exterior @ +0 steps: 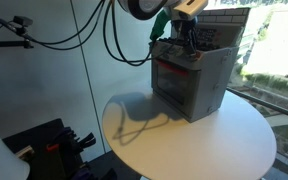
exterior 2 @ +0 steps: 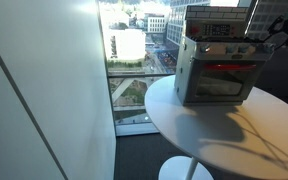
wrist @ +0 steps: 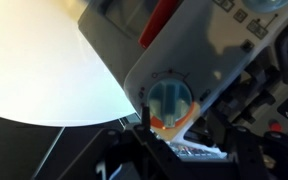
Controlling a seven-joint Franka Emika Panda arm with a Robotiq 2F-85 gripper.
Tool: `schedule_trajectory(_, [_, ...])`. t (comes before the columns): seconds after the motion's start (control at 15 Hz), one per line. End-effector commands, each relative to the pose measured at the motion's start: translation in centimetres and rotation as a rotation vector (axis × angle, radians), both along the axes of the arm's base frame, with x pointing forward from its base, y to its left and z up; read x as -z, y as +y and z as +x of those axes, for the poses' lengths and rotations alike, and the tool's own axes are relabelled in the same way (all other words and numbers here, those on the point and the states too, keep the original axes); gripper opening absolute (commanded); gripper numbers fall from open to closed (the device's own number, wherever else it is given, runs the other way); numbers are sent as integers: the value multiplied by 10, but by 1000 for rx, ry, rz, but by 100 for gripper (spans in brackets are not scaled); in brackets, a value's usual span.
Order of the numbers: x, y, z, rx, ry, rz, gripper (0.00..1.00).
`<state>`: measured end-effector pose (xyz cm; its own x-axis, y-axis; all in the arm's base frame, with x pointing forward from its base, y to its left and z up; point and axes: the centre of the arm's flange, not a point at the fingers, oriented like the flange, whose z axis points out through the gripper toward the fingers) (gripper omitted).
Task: Turn the last knob on the stove to the right
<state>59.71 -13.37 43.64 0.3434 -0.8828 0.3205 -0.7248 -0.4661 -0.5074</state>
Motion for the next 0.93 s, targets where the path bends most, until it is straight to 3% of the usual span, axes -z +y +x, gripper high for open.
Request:
schedule_trajectory(0.0, [-23, 2, -7, 17, -46, -3, 92])
schedule_trajectory(0.07, [-25, 2, -9, 10, -47, -8, 99])
schedule_trajectory(0.4, [-38, 3, -16, -32, -18, -42, 100])
schedule_trajectory(0.87, [-56, 7, -34, -155, 142, -92, 100])
